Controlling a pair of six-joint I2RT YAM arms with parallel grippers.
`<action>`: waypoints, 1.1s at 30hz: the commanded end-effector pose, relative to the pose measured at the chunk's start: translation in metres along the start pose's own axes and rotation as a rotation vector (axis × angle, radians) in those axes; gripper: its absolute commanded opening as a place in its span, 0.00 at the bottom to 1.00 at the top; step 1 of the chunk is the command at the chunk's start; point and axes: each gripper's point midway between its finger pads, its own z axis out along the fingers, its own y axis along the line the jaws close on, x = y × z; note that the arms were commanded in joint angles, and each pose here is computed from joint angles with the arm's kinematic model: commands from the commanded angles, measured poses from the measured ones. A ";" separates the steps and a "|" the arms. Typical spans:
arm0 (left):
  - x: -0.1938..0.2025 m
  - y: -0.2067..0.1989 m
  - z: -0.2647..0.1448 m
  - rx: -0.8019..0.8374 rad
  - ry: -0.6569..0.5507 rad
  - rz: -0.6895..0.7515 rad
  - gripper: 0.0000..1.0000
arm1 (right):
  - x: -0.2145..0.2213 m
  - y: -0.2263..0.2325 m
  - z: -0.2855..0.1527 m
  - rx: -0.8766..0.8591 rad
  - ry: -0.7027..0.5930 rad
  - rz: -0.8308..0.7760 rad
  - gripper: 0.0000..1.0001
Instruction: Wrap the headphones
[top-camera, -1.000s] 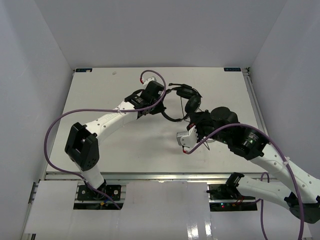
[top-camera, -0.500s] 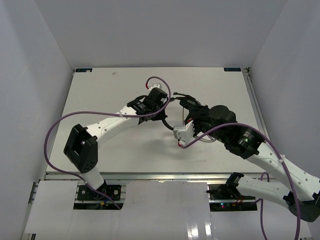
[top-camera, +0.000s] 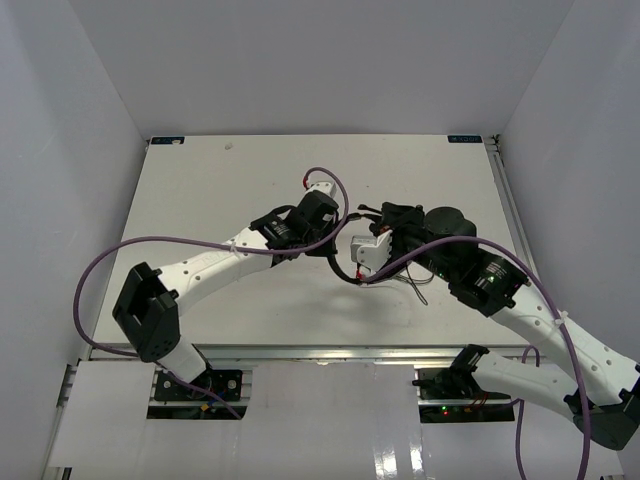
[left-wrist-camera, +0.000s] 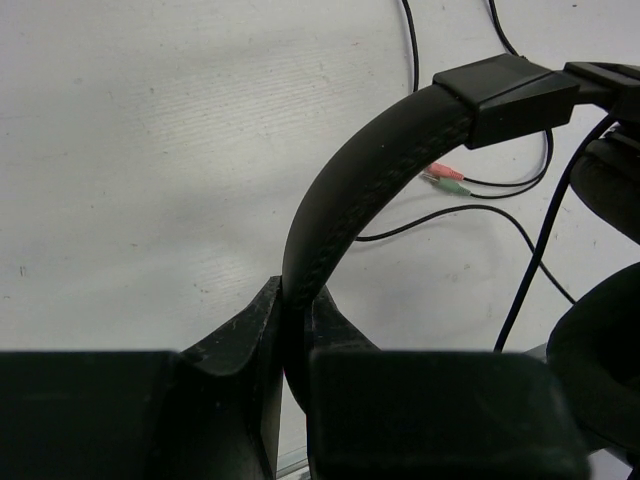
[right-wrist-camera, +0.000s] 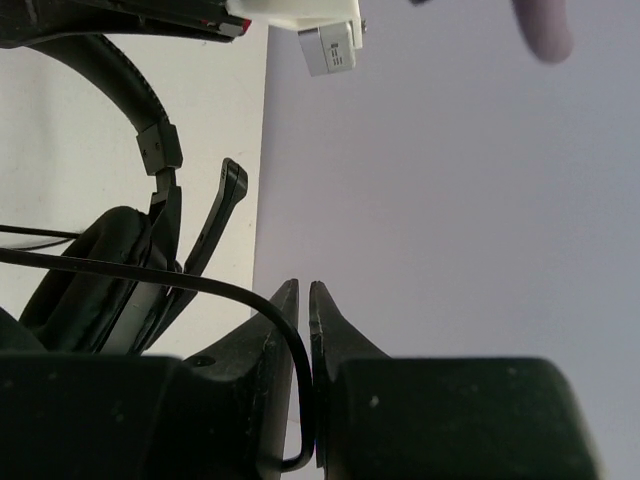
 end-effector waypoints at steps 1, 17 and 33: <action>-0.018 -0.002 -0.027 0.042 -0.084 0.004 0.00 | -0.005 -0.032 -0.013 0.130 -0.036 0.083 0.16; 0.007 0.006 -0.028 0.073 -0.026 0.085 0.00 | 0.000 -0.042 -0.013 0.164 -0.030 0.131 0.25; 0.033 -0.016 -0.058 0.246 -0.004 0.238 0.00 | -0.006 -0.033 0.010 0.109 -0.132 0.311 0.26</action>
